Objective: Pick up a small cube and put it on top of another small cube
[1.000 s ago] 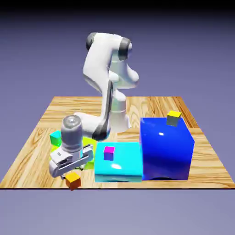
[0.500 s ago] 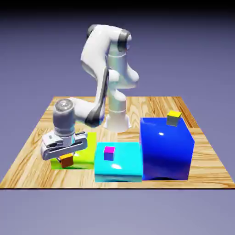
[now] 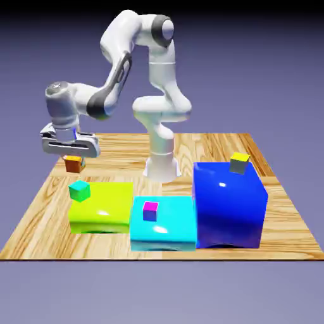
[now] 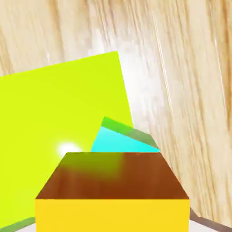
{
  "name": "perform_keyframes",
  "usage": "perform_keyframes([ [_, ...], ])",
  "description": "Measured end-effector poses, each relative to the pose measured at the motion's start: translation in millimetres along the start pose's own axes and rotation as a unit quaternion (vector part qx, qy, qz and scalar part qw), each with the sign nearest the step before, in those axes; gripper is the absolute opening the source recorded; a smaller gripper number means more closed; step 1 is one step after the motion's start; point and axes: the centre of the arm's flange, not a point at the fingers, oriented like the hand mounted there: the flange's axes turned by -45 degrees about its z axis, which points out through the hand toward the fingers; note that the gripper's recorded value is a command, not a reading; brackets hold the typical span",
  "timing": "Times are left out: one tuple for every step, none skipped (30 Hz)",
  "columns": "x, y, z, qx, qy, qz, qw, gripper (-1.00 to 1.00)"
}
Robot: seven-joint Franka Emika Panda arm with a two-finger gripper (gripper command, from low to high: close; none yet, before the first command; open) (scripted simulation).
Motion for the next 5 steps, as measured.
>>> perform_keyframes([
  [-0.4,0.5,15.0,-0.001,0.0,0.001,1.0,-1.0],
  [-0.9,0.6,24.5,-0.001,0.0,0.001,1.0,1.0],
  [-0.9,0.7,24.5,-0.002,-0.001,0.001,1.0,1.0],
  [-1.0,1.0,24.5,-0.002,-0.001,0.001,1.0,1.0],
  [-0.3,0.7,9.6,-0.001,0.0,0.001,1.0,1.0],
])
